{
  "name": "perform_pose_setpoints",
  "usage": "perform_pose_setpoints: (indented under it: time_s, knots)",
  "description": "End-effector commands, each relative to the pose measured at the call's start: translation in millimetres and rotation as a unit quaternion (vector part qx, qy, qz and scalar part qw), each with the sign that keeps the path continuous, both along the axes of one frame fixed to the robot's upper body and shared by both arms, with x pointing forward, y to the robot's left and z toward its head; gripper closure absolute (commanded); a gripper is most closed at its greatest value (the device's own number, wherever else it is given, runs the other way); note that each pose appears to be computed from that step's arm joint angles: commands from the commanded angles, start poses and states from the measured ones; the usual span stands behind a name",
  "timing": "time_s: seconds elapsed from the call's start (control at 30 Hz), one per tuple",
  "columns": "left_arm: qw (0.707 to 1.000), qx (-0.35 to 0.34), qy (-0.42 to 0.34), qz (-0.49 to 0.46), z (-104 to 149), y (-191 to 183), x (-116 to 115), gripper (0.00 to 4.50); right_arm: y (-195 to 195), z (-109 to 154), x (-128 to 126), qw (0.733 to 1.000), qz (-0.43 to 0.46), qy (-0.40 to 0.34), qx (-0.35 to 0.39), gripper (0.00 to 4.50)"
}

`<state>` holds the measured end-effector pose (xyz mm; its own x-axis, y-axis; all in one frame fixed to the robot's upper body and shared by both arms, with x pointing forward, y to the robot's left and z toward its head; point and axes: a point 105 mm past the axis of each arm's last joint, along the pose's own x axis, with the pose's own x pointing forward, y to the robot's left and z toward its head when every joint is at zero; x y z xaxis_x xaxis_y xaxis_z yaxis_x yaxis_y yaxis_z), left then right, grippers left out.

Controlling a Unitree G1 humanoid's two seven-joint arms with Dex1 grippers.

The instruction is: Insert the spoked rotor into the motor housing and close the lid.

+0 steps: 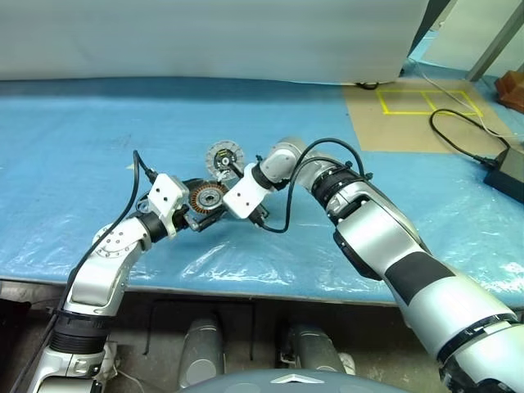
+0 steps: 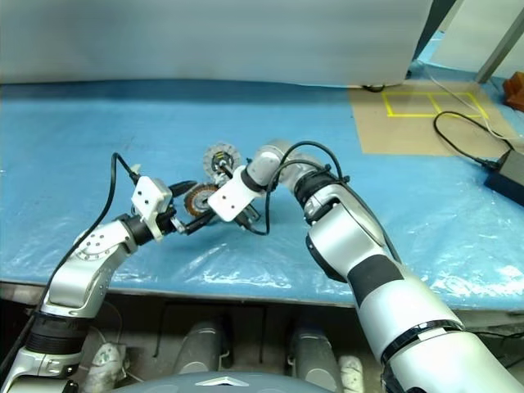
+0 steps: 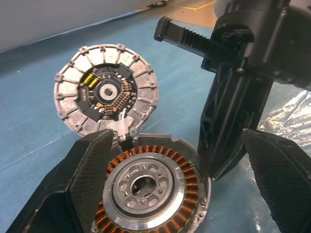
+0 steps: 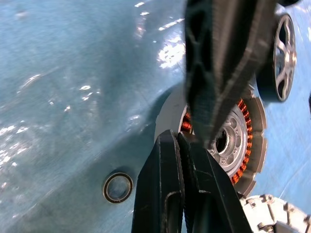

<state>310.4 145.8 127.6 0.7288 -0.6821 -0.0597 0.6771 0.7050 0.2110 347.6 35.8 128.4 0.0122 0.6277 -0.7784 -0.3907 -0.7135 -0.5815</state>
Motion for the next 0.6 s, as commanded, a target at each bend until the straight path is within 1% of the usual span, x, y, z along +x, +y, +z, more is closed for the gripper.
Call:
perform_pose_setpoints:
  time_s: [0.03, 0.17, 0.33, 0.43, 0.6]
  knots:
    - [1.000, 0.000, -0.015, 0.002, 7.3, 1.5, 0.6, 0.03, 10.3, 11.0, -12.8, 0.998, 0.054, -0.007, 0.022, 4.46]
    - [1.000, 0.001, -0.015, 0.000, 7.5, 0.9, 0.6, 0.03, 5.7, 2.4, -10.9, 0.999, 0.049, -0.015, 0.010, 4.46]
    - [1.000, 0.003, -0.013, -0.002, 6.8, 1.5, -0.1, 0.03, 0.2, -4.6, -19.1, 0.997, 0.072, 0.000, -0.001, 4.46]
    - [1.000, 0.004, -0.012, -0.002, 6.5, 1.6, 0.1, 0.03, -5.1, -8.5, -19.4, 0.997, 0.073, 0.002, -0.015, 4.46]
    - [1.000, 0.005, -0.011, -0.003, 6.8, 2.5, 0.0, 0.03, -10.7, -5.7, -25.1, 0.996, 0.090, 0.019, -0.018, 4.46]
